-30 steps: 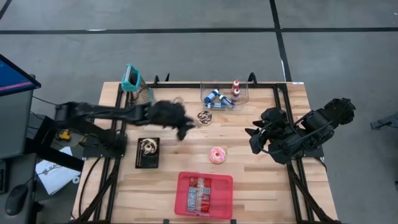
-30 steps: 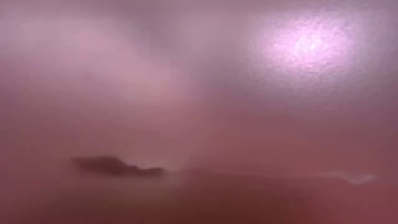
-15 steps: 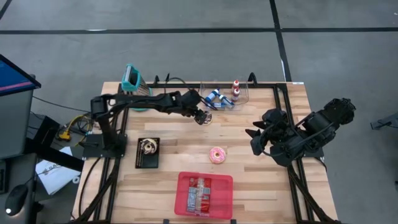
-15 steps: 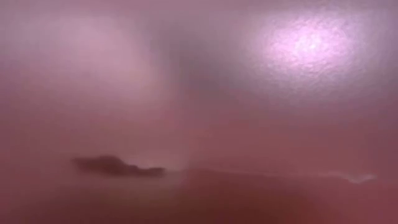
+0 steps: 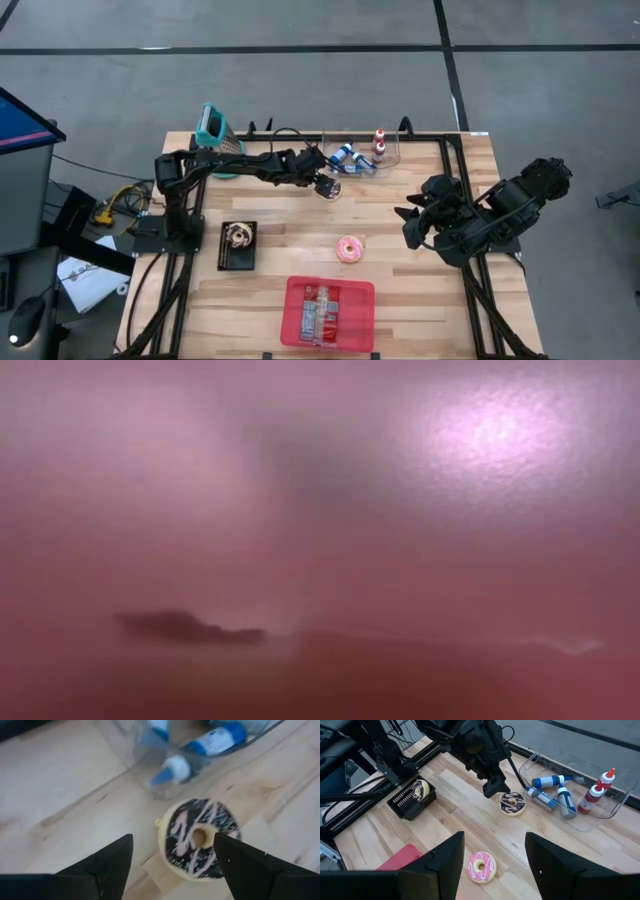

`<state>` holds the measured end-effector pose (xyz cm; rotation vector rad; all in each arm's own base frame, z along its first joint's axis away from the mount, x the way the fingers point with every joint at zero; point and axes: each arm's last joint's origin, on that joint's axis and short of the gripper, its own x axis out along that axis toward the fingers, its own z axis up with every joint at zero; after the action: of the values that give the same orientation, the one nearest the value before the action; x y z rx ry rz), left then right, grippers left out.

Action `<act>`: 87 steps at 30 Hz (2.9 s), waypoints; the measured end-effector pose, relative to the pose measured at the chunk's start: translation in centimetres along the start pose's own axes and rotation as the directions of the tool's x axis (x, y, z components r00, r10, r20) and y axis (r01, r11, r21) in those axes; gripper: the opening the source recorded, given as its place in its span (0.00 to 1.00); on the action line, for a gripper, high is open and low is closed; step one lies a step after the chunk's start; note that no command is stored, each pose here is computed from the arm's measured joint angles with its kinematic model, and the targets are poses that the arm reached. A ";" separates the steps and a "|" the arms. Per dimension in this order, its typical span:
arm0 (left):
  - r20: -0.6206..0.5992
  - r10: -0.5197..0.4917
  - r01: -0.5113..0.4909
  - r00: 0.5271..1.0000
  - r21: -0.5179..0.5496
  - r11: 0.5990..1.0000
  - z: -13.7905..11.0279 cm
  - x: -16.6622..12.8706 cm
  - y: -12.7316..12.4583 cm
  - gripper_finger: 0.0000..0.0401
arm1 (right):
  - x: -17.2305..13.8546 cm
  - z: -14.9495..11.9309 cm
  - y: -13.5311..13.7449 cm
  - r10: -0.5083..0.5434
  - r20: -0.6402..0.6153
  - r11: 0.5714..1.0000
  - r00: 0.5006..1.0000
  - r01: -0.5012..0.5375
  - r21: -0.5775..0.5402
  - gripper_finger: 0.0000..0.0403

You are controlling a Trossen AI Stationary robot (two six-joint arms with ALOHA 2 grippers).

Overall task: Pick & Place Food Item
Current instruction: Put the black donut into the black bin

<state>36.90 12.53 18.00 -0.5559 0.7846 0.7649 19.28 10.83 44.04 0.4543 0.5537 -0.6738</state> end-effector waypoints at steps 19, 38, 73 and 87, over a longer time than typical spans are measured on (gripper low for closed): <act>-0.038 -0.020 0.017 0.999 -0.057 0.998 -0.7 -0.2 -0.6 0.67 | -0.3 -0.2 0.1 0.009 0.019 1.000 1.000 -0.009 -0.007 0.50; -0.038 -0.123 0.120 0.992 -0.079 0.990 -1.4 0.0 -2.3 0.67 | -0.6 -0.5 0.3 0.027 0.022 1.000 0.999 -0.027 0.003 0.50; -0.007 -0.165 0.163 0.986 -0.101 0.981 -2.3 3.9 -1.3 0.67 | -0.5 -1.3 0.9 0.030 -0.024 0.995 0.999 -0.028 0.094 0.50; 0.064 -0.166 0.172 0.984 -0.108 0.979 -1.1 2.0 -1.5 0.67 | -0.5 -1.2 0.9 0.028 -0.017 0.993 0.999 -0.026 0.115 0.50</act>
<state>38.56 11.64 16.04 -0.6924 0.6368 0.6670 19.22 12.35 43.58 0.5753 0.5277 -0.6780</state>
